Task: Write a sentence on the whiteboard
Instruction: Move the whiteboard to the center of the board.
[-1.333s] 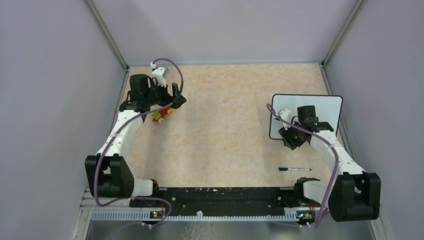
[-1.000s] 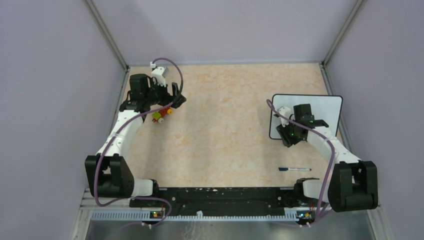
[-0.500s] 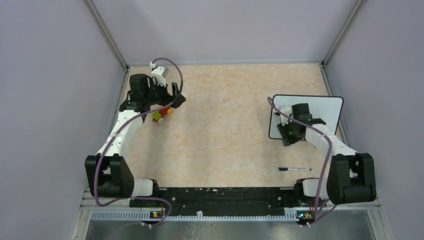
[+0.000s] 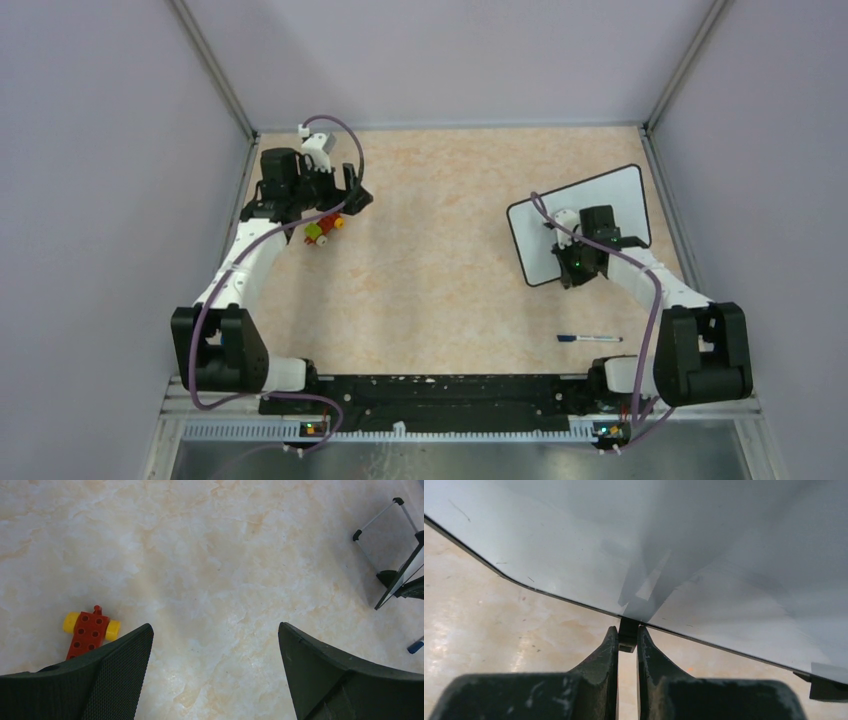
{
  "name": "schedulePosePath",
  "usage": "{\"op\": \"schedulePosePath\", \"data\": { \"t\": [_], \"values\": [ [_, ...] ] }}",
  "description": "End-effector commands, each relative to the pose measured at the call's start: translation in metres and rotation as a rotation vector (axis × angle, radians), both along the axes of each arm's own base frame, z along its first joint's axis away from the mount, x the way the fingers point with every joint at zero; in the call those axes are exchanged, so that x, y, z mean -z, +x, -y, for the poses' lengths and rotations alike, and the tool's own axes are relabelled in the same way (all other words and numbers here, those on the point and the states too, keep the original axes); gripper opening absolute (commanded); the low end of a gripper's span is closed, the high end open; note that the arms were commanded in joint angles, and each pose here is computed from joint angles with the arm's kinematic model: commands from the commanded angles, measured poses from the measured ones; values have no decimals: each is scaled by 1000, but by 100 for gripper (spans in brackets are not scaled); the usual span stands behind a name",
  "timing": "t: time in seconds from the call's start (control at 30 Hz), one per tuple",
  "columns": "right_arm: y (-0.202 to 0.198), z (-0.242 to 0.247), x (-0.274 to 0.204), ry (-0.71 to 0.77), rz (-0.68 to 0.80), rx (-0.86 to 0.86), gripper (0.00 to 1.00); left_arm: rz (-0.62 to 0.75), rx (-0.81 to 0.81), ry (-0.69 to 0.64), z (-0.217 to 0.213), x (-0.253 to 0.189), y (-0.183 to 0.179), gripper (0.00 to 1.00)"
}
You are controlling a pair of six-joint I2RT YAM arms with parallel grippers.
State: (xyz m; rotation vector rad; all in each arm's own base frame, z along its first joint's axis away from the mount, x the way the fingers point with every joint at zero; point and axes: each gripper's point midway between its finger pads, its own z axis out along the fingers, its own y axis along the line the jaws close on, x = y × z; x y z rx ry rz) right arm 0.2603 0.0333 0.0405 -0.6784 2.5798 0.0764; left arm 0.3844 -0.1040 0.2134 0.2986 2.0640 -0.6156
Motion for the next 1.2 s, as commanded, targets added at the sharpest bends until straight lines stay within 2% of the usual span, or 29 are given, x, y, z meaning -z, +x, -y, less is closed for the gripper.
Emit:
{"op": "schedulePosePath", "data": {
  "t": [0.0, 0.5, 0.83, 1.17],
  "values": [
    [18, -37, -21, 129, 80, -96, 0, 19, 5, -27, 4, -14, 5, 99],
    [-2, -165, -31, 272, 89, -437, 0, -49, -23, -4, -6, -14, 11, 99],
    [-51, -253, -32, 394, 39, -617, 0, -65, -120, -28, -34, -23, 23, 99],
    [-104, -296, -16, 409, -78, -705, 0, -85, -168, -13, -42, -16, 28, 99]
  ]
}}
